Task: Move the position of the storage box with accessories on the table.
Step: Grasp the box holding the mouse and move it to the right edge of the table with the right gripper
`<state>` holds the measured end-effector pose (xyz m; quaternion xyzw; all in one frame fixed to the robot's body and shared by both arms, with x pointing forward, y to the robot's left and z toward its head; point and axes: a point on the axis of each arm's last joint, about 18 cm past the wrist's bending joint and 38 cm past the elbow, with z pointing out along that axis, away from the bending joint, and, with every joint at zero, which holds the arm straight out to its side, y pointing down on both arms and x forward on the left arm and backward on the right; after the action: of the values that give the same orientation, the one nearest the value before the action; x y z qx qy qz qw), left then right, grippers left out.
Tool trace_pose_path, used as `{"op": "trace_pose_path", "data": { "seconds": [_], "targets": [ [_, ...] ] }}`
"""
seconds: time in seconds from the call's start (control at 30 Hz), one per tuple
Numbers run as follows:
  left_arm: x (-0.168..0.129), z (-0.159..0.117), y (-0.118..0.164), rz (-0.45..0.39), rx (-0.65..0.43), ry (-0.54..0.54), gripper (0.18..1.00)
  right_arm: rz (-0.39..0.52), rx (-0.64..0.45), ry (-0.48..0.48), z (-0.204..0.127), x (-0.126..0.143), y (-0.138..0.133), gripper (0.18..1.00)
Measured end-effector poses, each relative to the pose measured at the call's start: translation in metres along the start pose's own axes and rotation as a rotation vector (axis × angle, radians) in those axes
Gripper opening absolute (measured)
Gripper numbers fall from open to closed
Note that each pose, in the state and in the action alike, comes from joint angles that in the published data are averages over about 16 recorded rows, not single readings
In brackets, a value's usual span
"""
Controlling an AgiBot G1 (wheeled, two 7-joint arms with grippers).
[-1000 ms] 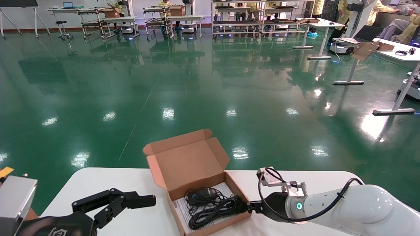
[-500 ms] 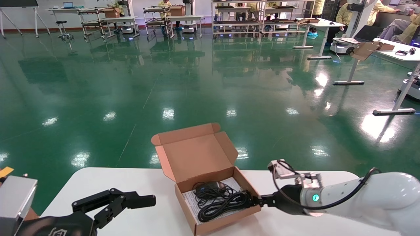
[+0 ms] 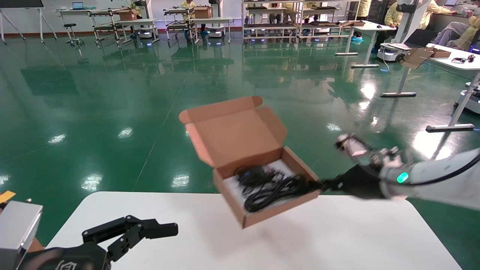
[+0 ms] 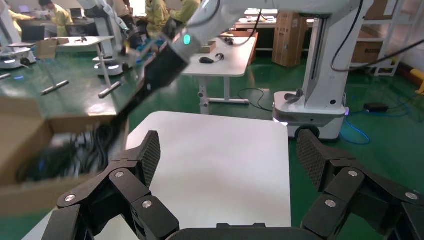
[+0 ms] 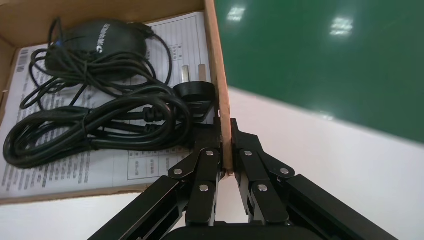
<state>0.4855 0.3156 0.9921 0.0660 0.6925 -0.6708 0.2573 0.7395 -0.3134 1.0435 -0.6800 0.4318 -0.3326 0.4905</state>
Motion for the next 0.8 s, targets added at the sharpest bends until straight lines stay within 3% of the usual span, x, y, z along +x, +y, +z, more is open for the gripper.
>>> {"op": "trace_pose_path", "data": {
  "seconds": [0.4,0.8],
  "targets": [
    [0.0,0.0,0.0,0.0,0.0,0.0,1.0,-0.009,0.104,0.183,-0.073,0.068,-0.039,0.205],
    [0.0,0.0,0.0,0.0,0.0,0.0,1.0,0.012,0.175,0.437,-0.128,0.144,-0.031,0.205]
  ]
}}
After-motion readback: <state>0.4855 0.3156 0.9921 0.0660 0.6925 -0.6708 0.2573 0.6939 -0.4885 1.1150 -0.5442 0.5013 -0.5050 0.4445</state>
